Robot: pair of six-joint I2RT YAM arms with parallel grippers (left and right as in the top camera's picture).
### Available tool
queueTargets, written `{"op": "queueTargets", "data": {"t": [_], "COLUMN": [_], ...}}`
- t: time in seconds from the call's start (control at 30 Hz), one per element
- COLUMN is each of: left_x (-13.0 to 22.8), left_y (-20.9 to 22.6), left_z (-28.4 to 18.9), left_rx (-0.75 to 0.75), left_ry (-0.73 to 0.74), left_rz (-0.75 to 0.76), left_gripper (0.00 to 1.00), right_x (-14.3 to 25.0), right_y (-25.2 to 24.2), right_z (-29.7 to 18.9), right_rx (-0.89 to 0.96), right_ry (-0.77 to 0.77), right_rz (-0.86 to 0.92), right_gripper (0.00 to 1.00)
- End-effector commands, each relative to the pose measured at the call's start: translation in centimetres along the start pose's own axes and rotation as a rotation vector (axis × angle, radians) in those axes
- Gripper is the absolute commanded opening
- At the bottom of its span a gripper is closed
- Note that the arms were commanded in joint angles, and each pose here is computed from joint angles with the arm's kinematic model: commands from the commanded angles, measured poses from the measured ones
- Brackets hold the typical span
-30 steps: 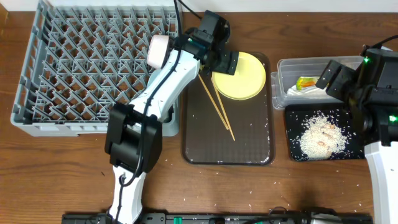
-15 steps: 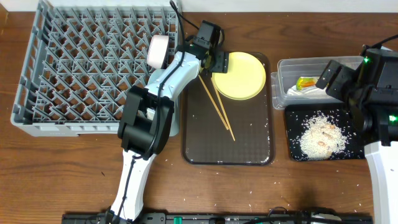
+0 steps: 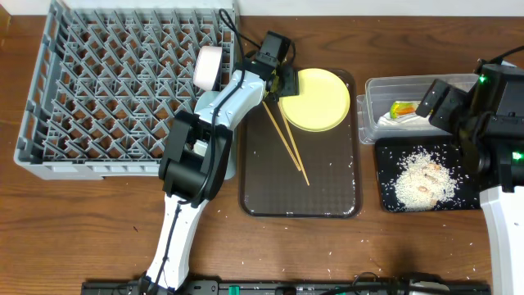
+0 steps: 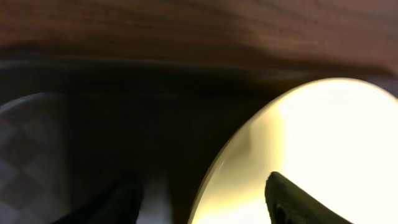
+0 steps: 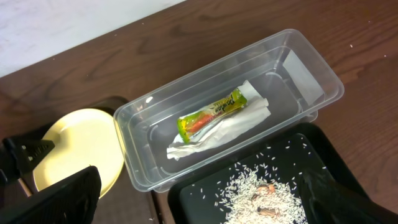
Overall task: Sort waste into correct bins and load items into the dishwasher
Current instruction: 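Grasp the rim of the yellow plate with the left gripper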
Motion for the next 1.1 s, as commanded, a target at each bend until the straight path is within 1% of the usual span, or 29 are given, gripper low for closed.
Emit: {"op": "queueTargets", "data": {"t": [0.0, 0.13, 0.33, 0.37, 0.4, 0.53, 0.57, 0.6, 0.7, 0.8, 0.97, 1.07], "left_x": [1.4, 1.5, 3.1, 3.3, 3.4, 3.6, 3.6, 3.7, 3.7, 3.7, 2.9, 2.0], "left_y": [0.9, 1.1, 2.0, 2.1, 2.2, 2.3, 2.3, 2.4, 2.7, 3.2, 4.0, 4.4], "left_z": [1.5, 1.9, 3.7, 3.9, 4.0, 3.9, 3.9, 3.9, 3.9, 3.6, 2.9, 1.9], "left_rx": [-0.024, -0.049, -0.077, -0.082, -0.083, -0.090, -0.091, -0.092, -0.099, -0.086, 0.076, 0.199], "left_ry": [0.030, 0.018, 0.060, 0.066, 0.068, 0.078, 0.080, 0.081, 0.089, 0.110, 0.196, 0.240], "left_rz": [-0.127, -0.123, -0.123, -0.124, -0.124, -0.126, -0.126, -0.127, -0.137, -0.181, -0.260, -0.309], "left_gripper": [0.60, 0.59, 0.48, 0.42, 0.39, 0.19, 0.12, 0.09, 0.08, 0.07, 0.07, 0.07], "right_x": [-0.6, -0.6, -0.6, -0.6, -0.6, -0.6, -0.6, -0.6, -0.6, -0.6, -0.6, -0.6], "right_y": [-0.1, -0.1, -0.1, -0.1, -0.1, -0.1, -0.1, -0.1, -0.1, -0.1, -0.1, -0.1], "right_z": [-0.4, -0.4, -0.4, -0.4, -0.4, -0.4, -0.4, -0.4, -0.4, -0.4, -0.4, -0.4], "right_rx": [0.006, 0.006, 0.006, 0.006, 0.006, 0.006, 0.006, 0.006, 0.006, 0.006, 0.006, 0.006], "right_ry": [-0.019, -0.019, -0.019, -0.019, -0.019, -0.019, -0.019, -0.019, -0.019, -0.019, -0.019, -0.019], "right_rz": [0.015, 0.015, 0.015, 0.015, 0.015, 0.015, 0.015, 0.015, 0.015, 0.015, 0.015, 0.015], "right_gripper": [0.99, 0.99, 0.99, 0.99, 0.99, 0.99, 0.99, 0.99, 0.99, 0.99, 0.99, 0.99]}}
Point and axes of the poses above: each gripper's point midway between its finger pads, its own z axis out along the fingers, its own y axis along the line the jaws close on, x = y × z, the point moved 3 cm from there along -z, back along the fingers
